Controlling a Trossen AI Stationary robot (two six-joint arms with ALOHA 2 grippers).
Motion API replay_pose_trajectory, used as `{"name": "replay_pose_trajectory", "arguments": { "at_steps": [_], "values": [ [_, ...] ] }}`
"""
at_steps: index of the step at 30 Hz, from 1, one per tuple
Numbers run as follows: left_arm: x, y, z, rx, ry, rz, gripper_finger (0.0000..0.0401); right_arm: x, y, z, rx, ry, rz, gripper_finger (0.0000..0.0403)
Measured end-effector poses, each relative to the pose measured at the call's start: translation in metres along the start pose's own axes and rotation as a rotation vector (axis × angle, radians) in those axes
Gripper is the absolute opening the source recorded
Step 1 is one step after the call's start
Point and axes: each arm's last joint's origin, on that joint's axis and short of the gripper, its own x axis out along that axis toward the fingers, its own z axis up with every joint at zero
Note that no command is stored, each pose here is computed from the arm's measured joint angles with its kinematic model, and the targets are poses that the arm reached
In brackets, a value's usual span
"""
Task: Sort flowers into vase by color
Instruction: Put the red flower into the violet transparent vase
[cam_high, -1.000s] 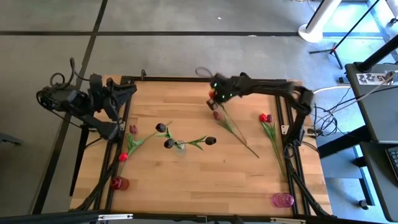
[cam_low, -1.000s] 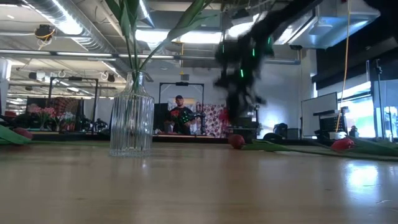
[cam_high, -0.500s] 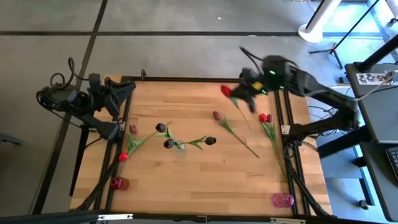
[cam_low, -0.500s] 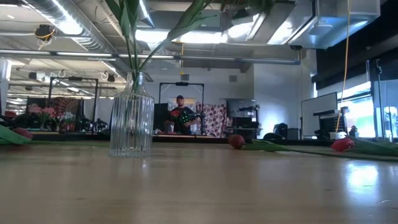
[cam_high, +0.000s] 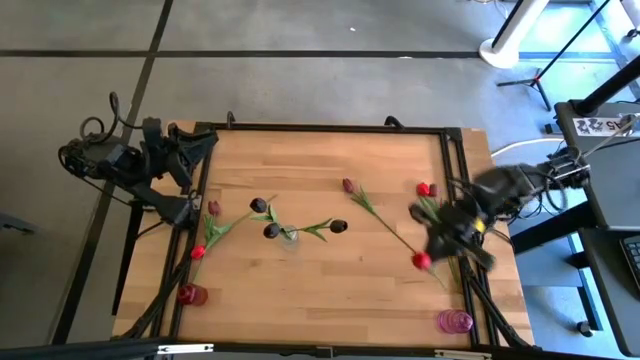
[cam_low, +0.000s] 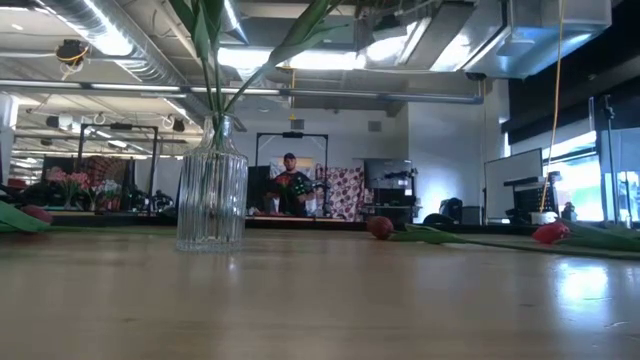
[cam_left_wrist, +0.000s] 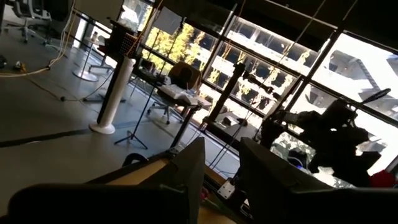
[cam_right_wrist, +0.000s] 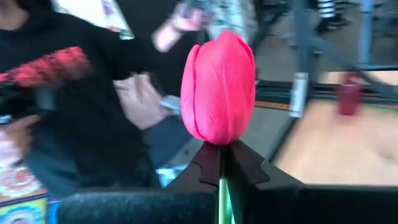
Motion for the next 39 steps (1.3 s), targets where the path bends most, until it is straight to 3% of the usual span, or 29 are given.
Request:
{"name": "replay_pose_trajectory", "arguments": {
  "at_steps": [4,9,14,23,39],
  "values": [
    [0.002,-0.005,-0.003,0.052,0.055,-0.118,0.0096,0.009,0.03,-0.008,0.012,0.001,0.078,0.0006],
    [0.002,-0.013,-0.006,0.106,0.119,-0.308,0.0096,0.015,0.055,-0.018,-0.032,-0.012,0.047,0.001],
    [0.004,-0.021,-0.008,0.162,0.134,-0.452,0.0096,0.022,0.072,-0.047,-0.047,0.01,0.067,0.0004],
    [0.006,-0.024,-0.008,0.161,0.122,-0.453,0.0096,0.008,0.087,-0.061,-0.048,-0.052,0.12,0.0008],
    [0.019,-0.037,-0.023,0.17,0.178,-0.434,0.0096,0.004,0.101,-0.077,-0.184,0.027,0.095,0.0005]
  ]
}}
